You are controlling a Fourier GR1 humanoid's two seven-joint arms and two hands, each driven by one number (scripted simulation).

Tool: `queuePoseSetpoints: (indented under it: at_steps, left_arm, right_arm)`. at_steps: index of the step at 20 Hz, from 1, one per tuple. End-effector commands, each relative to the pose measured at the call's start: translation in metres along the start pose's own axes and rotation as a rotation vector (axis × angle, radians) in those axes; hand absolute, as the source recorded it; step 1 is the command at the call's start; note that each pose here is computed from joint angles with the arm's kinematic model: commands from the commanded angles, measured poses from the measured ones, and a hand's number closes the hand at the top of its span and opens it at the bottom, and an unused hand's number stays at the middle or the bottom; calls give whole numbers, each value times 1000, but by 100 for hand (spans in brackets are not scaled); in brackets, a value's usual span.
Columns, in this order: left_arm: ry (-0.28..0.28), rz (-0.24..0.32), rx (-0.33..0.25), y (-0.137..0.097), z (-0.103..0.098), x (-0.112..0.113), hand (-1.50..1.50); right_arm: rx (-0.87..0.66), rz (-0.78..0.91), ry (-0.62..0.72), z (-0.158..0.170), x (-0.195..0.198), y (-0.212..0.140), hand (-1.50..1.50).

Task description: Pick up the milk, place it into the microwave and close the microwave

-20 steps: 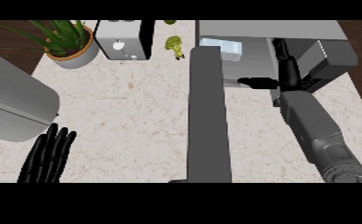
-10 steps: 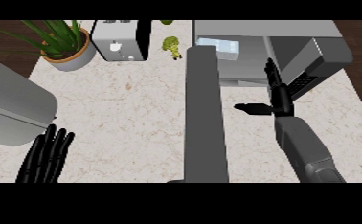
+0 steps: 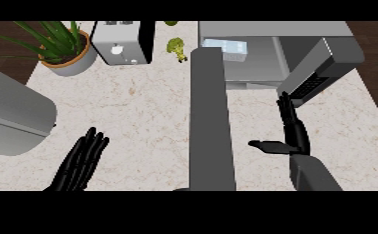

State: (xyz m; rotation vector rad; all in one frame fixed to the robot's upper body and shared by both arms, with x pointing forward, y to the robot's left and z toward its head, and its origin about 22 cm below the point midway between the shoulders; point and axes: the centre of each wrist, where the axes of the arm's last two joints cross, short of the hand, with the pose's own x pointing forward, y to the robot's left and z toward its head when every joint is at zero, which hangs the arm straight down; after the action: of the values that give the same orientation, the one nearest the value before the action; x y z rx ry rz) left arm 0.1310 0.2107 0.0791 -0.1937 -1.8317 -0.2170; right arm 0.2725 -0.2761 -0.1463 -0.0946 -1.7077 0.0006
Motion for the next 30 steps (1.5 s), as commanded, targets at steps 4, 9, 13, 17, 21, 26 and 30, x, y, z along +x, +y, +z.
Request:
queuePoseSetpoints:
  at_steps: [4,9,13,17,21,26,30]
  left_arm:
    - [23,-61,-140,-2,-14,-16,150]
    - [-2,6,-185,-18,-35,-18,150]
    - [40,-37,-236,-21,-52,-18,150]
    - [64,-29,-337,-35,-62,-34,150]
    - [116,-102,-480,-43,-91,-39,150]
    - [178,-91,-606,-87,-105,-74,150]
    - [114,-149,-623,-121,-105,-88,150]
  right_arm:
    - [56,-113,-15,48,-14,-13,-150]
    - [46,-148,-75,86,-14,-22,-150]
    - [29,-161,-81,103,-2,-34,-150]
    - [21,-137,-69,120,10,-50,-150]
    - [25,-139,-68,150,10,-59,-150]
    - [11,-116,-104,152,25,-79,-150]
    - [21,-156,-124,159,39,-64,-150]
